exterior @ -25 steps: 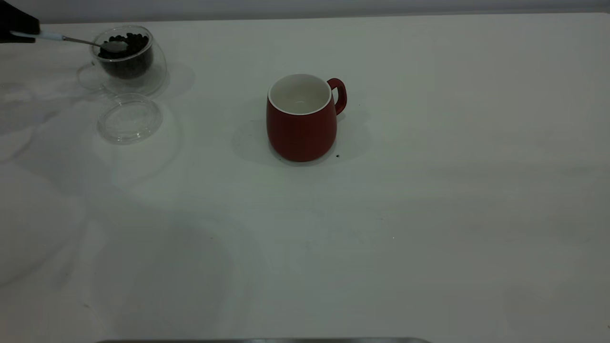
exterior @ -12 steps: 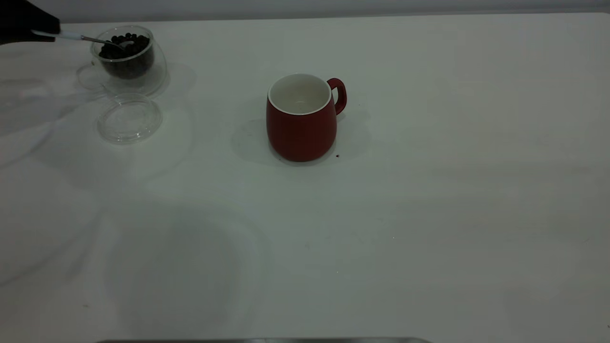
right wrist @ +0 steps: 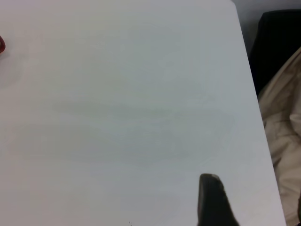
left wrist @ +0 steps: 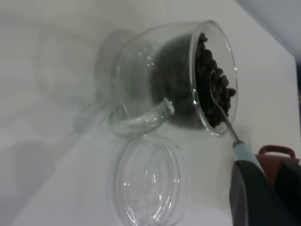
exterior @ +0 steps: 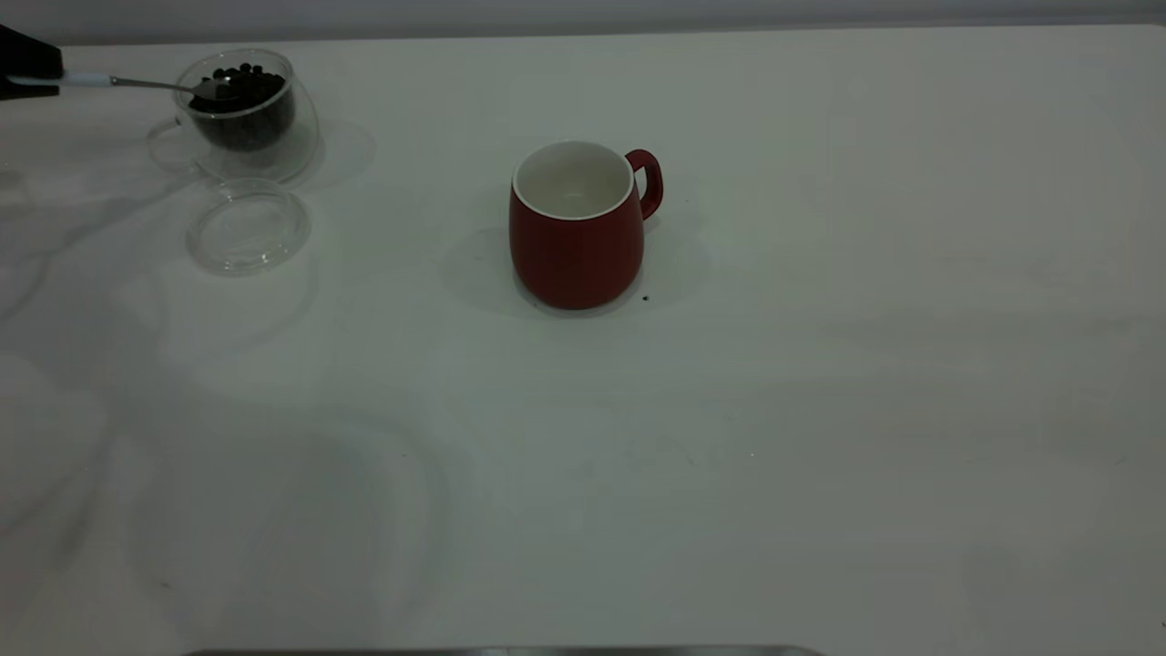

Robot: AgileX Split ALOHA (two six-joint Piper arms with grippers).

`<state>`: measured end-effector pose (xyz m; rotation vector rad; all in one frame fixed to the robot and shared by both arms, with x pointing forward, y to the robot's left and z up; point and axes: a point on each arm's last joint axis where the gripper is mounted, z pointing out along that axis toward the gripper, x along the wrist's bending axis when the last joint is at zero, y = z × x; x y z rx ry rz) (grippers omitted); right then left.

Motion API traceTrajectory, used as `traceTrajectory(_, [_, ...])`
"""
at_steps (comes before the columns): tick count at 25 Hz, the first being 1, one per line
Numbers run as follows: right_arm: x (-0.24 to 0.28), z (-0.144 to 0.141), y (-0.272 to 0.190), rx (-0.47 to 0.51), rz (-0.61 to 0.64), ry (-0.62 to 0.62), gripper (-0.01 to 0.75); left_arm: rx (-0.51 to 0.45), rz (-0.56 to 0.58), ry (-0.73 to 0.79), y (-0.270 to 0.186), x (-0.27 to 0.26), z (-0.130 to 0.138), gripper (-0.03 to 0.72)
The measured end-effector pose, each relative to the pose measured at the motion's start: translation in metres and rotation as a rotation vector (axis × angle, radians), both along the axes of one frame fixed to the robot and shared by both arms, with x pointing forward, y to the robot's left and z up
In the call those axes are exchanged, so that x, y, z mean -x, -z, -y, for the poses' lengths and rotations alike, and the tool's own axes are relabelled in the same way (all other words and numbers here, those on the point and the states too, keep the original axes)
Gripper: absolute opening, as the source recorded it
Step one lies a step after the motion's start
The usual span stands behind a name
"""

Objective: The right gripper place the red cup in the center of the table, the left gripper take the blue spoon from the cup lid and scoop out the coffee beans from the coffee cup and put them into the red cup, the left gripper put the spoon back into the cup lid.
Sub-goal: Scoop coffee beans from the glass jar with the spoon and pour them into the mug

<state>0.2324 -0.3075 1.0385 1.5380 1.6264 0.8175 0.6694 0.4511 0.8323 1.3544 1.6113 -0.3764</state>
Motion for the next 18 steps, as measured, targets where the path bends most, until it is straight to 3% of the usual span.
traceTrajectory(9, [0.0,0.0,0.0,0.0,0.0,0.0,0.457,0.099,0.042,0.031,-0.0083,0.0005,0.0054,0.126])
traceTrajectory(18, [0.0,0.0,0.0,0.0,0.0,0.0,0.457,0.113,0.044,0.028,-0.0093,-0.0018,0.0094,0.126])
